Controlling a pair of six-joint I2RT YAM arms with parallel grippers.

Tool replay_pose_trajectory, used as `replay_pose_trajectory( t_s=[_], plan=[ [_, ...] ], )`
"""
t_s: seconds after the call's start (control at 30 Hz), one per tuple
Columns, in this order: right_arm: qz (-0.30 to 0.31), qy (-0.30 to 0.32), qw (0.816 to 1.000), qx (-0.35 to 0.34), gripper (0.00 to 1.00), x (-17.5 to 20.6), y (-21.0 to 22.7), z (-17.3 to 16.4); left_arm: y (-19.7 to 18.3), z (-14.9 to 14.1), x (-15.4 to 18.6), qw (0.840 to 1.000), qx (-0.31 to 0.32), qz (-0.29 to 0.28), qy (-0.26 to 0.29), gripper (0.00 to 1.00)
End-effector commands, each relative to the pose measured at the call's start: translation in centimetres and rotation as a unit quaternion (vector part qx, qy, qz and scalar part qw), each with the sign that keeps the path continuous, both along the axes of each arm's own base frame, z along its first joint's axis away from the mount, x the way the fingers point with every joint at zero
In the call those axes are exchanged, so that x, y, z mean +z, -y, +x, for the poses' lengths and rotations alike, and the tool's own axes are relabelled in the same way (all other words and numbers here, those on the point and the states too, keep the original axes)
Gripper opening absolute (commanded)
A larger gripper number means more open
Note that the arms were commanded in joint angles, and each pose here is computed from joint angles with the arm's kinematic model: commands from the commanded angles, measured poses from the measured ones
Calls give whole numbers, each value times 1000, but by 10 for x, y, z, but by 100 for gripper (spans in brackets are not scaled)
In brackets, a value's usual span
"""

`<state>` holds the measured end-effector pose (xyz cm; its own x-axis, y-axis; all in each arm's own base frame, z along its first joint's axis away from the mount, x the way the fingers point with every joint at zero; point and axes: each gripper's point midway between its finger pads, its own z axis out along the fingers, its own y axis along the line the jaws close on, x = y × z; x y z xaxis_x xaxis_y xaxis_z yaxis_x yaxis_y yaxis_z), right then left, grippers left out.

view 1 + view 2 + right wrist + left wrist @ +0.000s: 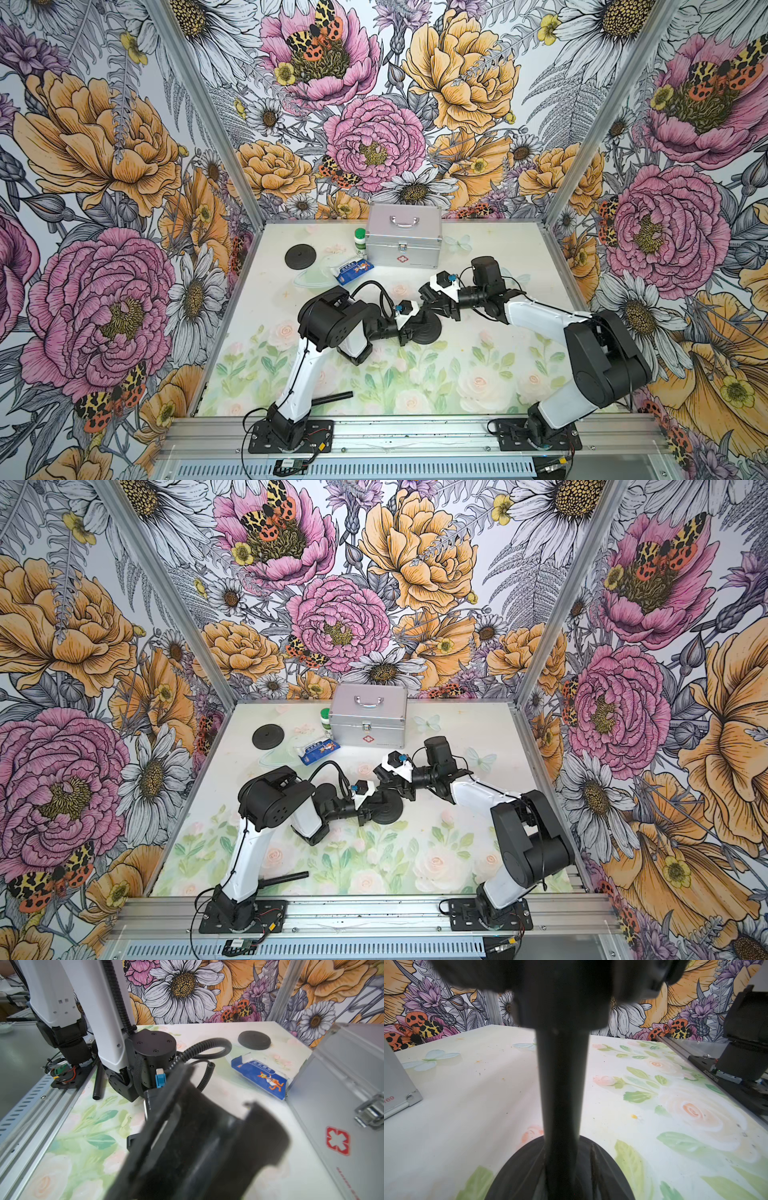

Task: Assemble a microphone stand
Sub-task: Screw the microphone stand pole into the microphone stand base.

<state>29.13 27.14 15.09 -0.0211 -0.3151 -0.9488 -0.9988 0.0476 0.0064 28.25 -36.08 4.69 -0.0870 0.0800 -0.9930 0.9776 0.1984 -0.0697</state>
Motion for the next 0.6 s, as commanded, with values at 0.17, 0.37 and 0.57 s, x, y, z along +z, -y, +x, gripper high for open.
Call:
replay_pose_trajectory(
  t_s=[0.17,0.37,0.57],
  plan=[
    [-29,-34,995,-83,1,-24,4,14,3,-16,-28,999,-24,27,-38,33],
    [-30,-6,881,-473,0,-46,55,52,3,-17,-29,999,-25,27,-39,33],
    [-39,27,862,-504,0,-59,19,24,3,-17,-29,998,-26,28,-40,33]
  ],
)
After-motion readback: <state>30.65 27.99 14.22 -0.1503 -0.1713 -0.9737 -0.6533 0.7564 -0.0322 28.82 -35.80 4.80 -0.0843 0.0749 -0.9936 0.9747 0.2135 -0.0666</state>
